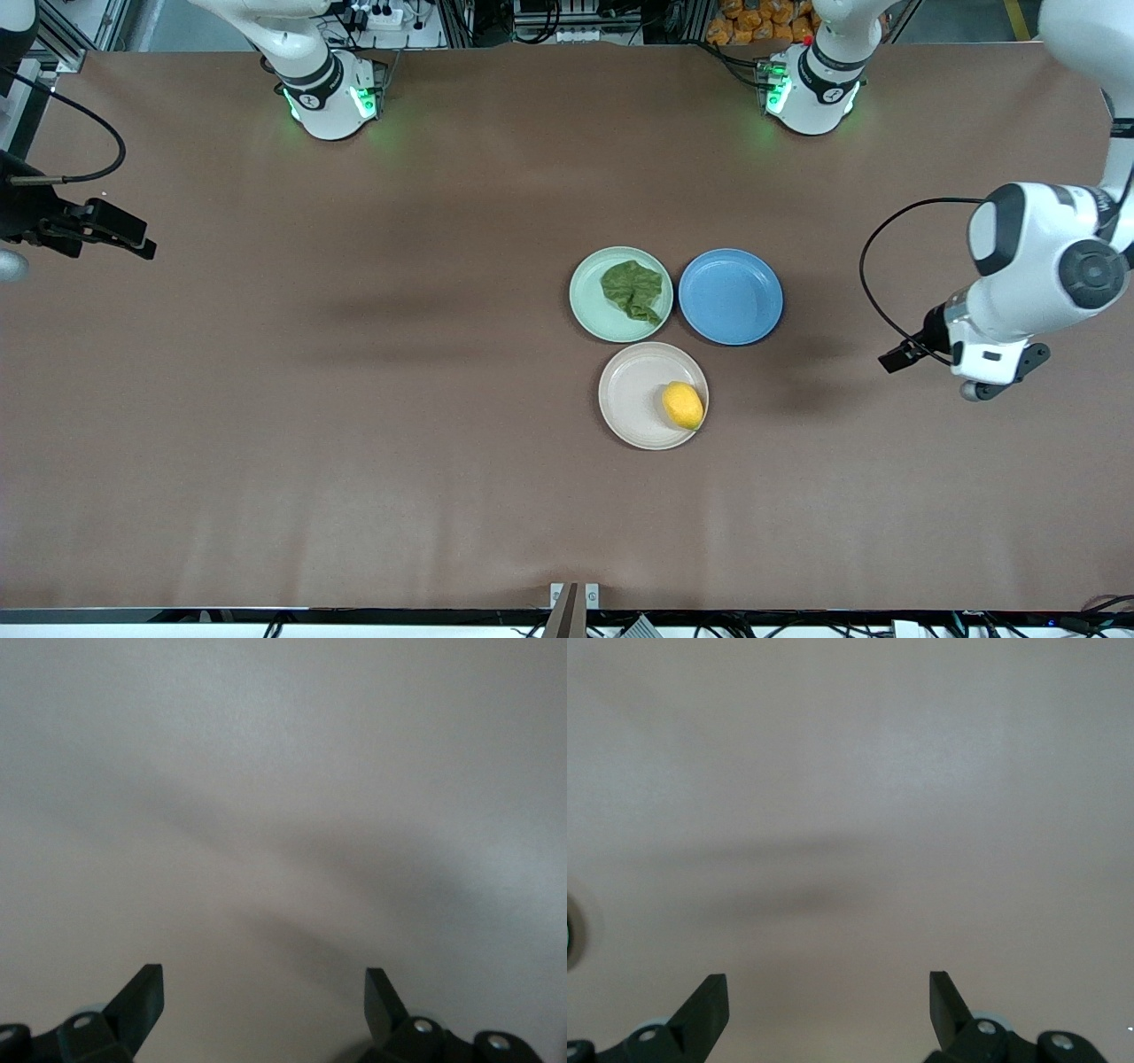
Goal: Place lemon and lettuce in plates
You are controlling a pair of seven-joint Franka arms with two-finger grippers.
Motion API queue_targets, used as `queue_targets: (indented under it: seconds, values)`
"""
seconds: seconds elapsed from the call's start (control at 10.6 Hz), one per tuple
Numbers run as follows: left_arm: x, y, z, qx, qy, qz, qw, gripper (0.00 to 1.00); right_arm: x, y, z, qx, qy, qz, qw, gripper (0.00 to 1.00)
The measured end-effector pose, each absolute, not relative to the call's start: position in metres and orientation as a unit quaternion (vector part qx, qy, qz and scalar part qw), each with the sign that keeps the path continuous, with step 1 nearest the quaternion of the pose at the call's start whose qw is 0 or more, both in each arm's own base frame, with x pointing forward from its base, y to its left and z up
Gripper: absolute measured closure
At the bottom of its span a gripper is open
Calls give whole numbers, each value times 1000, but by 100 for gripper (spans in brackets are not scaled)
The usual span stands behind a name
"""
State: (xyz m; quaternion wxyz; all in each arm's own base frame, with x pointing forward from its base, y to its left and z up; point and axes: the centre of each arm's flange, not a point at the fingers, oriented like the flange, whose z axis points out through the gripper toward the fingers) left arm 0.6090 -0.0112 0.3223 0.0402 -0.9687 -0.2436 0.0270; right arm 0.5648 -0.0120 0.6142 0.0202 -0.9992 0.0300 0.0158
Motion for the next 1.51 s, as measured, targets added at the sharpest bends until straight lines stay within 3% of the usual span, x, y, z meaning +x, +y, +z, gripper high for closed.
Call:
queue_targets:
  seconds: [0.19, 0.66, 1.23, 1.51]
  values:
    - [600, -31, 326, -977, -200, 35, 61, 0, 564, -12, 615, -999, 30, 15, 20, 0]
    - [546, -41, 353, -986, -157, 50, 32, 0, 564, -21, 615, -999, 38, 15, 20, 0]
    - [576, -55, 493, -993, -100, -58, 11, 0, 564, -20, 615, -999, 37, 15, 20, 0]
    - [555, -64, 557, -994, -75, -75, 16, 0, 564, -17, 615, -999, 34, 15, 20, 0]
